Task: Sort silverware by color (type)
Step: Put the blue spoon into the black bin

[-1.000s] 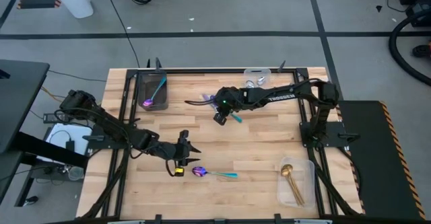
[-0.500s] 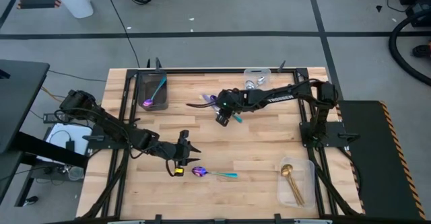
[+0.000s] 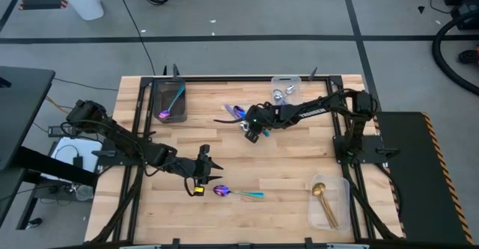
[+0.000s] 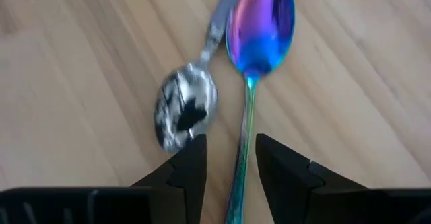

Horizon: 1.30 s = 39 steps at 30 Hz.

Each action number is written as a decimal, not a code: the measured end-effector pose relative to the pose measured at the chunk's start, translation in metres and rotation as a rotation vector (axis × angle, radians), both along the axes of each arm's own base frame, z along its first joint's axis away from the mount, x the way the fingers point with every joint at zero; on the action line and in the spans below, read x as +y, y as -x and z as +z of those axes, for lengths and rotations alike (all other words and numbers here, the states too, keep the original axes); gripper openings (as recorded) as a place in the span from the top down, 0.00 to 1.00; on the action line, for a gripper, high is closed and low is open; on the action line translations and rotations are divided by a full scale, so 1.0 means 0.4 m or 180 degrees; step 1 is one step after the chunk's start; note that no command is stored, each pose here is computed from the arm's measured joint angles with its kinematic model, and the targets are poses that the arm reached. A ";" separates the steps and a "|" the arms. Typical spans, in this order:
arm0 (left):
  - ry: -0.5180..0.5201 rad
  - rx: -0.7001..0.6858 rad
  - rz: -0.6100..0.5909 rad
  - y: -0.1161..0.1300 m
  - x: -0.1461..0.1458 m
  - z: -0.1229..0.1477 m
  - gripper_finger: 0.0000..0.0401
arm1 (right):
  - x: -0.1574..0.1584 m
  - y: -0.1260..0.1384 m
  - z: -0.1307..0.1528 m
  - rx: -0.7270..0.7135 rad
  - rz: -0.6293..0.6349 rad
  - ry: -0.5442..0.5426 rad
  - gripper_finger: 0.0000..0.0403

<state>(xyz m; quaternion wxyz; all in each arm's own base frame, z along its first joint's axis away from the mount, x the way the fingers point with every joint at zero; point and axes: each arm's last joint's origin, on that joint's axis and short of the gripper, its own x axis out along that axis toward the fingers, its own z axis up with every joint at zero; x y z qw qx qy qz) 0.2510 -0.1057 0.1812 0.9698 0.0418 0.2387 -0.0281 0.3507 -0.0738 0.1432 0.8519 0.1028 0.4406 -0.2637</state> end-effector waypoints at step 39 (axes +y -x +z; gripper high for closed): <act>-0.0024 0.0057 0.0001 0.002 0.001 -0.004 0.63 | 0.042 0.038 -0.050 0.0041 -0.0024 -0.0693 0.99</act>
